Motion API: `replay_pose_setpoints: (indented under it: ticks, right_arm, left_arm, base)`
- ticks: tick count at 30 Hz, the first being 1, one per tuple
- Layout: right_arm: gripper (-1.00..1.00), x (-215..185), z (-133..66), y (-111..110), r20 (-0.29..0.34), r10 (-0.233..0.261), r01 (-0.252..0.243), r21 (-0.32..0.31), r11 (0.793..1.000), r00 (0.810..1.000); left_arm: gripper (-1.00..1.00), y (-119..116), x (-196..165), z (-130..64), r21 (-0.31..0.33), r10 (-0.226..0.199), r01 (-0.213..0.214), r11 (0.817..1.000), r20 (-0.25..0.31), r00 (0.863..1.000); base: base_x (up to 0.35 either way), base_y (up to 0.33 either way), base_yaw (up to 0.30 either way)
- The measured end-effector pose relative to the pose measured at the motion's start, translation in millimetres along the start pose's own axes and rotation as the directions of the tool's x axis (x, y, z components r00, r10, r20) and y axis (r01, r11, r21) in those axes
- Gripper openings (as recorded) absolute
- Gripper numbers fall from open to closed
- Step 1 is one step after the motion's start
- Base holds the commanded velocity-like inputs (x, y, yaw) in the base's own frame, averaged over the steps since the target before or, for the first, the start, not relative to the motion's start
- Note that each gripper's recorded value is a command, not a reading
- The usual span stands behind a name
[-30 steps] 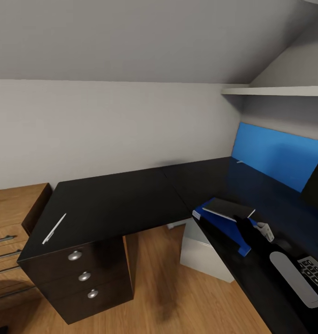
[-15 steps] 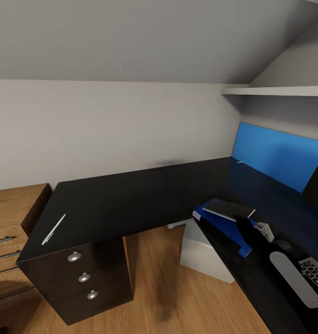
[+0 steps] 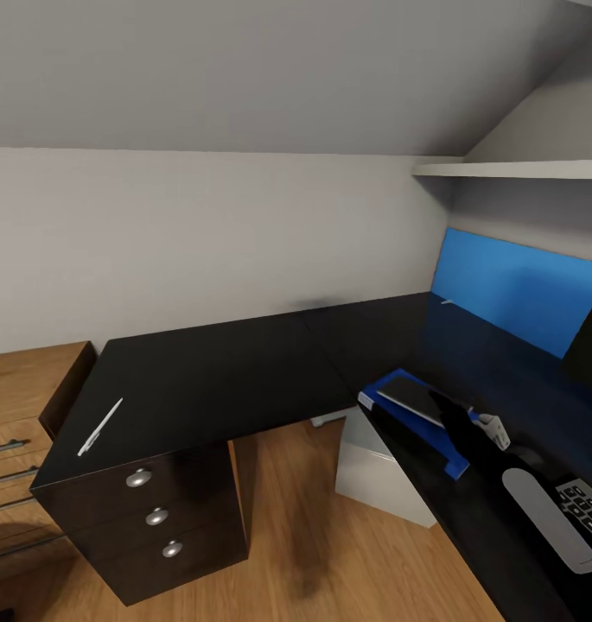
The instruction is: In the bedroom, organize the workspace by keeping the computer under the desk, ensuring the monitor is on the desk, placing the keyboard on the desk next to the monitor, placing the mouse on the desk next to the keyboard, moving the folder from the swivel chair onto the desk next to the mouse, stacking the notebook on top of the folder with the pen on top of the notebook, and positioning the swivel chair next to the desk.
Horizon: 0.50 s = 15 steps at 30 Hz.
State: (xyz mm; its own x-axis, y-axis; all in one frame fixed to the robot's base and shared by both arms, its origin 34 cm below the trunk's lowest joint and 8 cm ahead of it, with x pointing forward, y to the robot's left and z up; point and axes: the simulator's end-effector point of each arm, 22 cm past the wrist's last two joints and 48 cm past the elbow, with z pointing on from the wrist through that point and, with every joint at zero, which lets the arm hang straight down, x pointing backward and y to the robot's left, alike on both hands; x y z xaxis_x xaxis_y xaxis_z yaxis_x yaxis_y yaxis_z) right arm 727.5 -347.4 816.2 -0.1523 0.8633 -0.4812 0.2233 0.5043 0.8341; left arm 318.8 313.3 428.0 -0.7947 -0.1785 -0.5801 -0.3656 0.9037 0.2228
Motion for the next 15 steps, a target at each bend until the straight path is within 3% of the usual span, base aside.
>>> replay_pose_setpoints:
  ticks: [6,15]
  right_arm:
    - [1.00,-0.4,-0.1,-0.3,0.001,0.001,-0.001,0.000,1.000,1.000]
    - [1.00,-0.9,0.0,0.4,0.002,-0.002,0.002,-0.002,1.000,1.000]
  left_arm:
    - [1.00,0.0,0.3,0.0,0.000,0.000,0.000,1.000,-0.001,1.000]
    - [1.00,0.0,0.2,0.0,0.000,0.000,0.000,1.000,-0.001,1.000]
  base:
    - [-0.081,-0.142,0.000]
    - [-0.015,-0.023,0.000]
